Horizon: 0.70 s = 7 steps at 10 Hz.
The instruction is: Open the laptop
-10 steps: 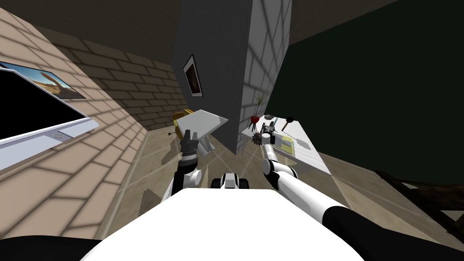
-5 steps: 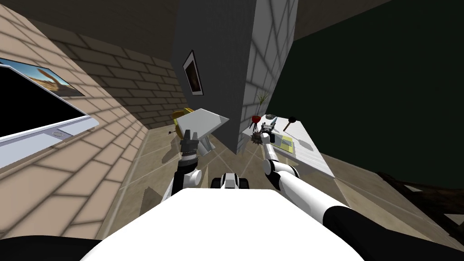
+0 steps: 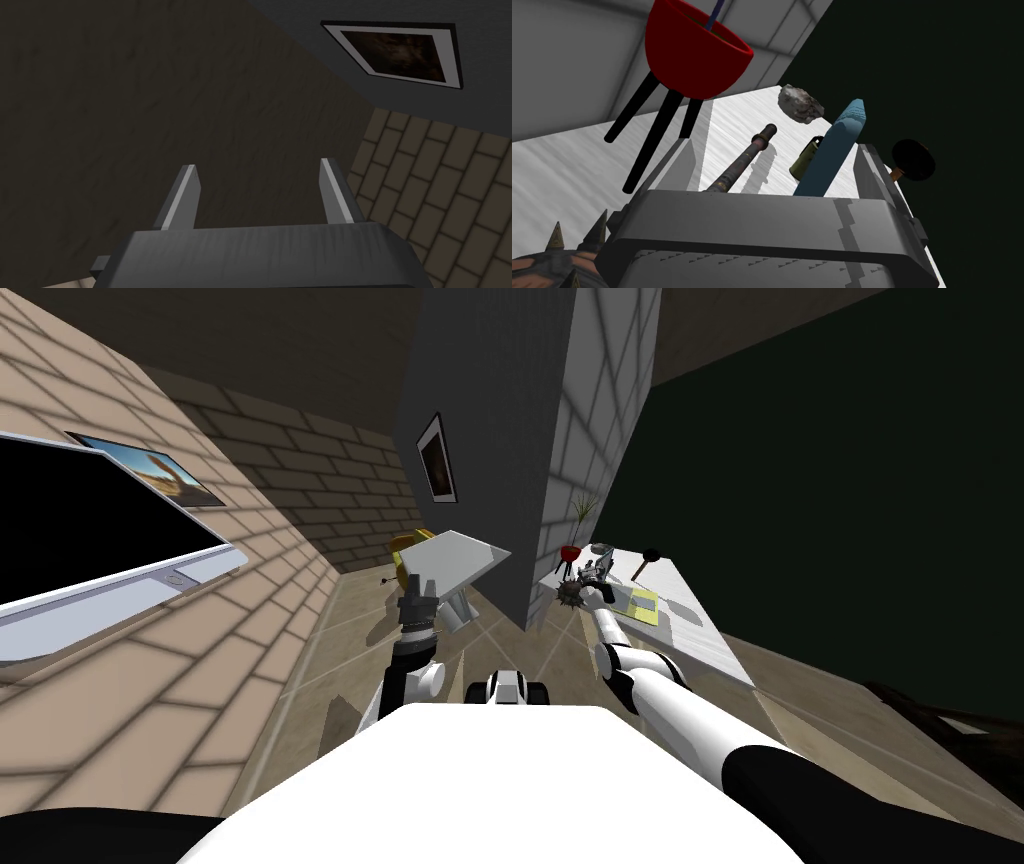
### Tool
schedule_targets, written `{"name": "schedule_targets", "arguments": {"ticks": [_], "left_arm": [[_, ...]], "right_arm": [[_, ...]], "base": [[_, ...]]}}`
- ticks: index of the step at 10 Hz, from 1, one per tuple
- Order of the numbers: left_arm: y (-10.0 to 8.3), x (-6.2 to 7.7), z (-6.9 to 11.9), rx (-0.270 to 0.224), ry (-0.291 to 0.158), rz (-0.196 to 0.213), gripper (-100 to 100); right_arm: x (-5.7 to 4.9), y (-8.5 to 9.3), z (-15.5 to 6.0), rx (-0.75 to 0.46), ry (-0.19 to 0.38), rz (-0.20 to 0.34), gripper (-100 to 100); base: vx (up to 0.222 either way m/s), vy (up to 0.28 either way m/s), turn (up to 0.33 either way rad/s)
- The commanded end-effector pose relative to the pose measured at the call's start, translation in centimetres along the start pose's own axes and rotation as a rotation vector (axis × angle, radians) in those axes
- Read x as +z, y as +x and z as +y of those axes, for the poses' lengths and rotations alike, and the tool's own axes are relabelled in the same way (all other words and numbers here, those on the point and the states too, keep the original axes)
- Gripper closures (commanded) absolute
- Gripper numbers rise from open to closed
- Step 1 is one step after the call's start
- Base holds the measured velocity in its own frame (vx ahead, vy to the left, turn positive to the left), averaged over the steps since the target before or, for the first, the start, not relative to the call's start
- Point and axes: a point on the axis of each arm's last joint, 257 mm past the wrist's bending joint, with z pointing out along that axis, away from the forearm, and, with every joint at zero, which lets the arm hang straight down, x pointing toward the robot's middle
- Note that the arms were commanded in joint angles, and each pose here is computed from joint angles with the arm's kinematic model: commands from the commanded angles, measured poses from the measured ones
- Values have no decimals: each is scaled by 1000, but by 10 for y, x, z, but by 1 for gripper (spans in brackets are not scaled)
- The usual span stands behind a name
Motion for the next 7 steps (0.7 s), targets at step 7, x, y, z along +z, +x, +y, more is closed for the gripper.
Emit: {"name": "schedule_targets", "arguments": {"ticks": [7], "left_arm": [[0,0,0,0,0,0,0]], "right_arm": [[-6,-53,-10,-667,160,-16,-100]], "base": [[4,43,81]]}}
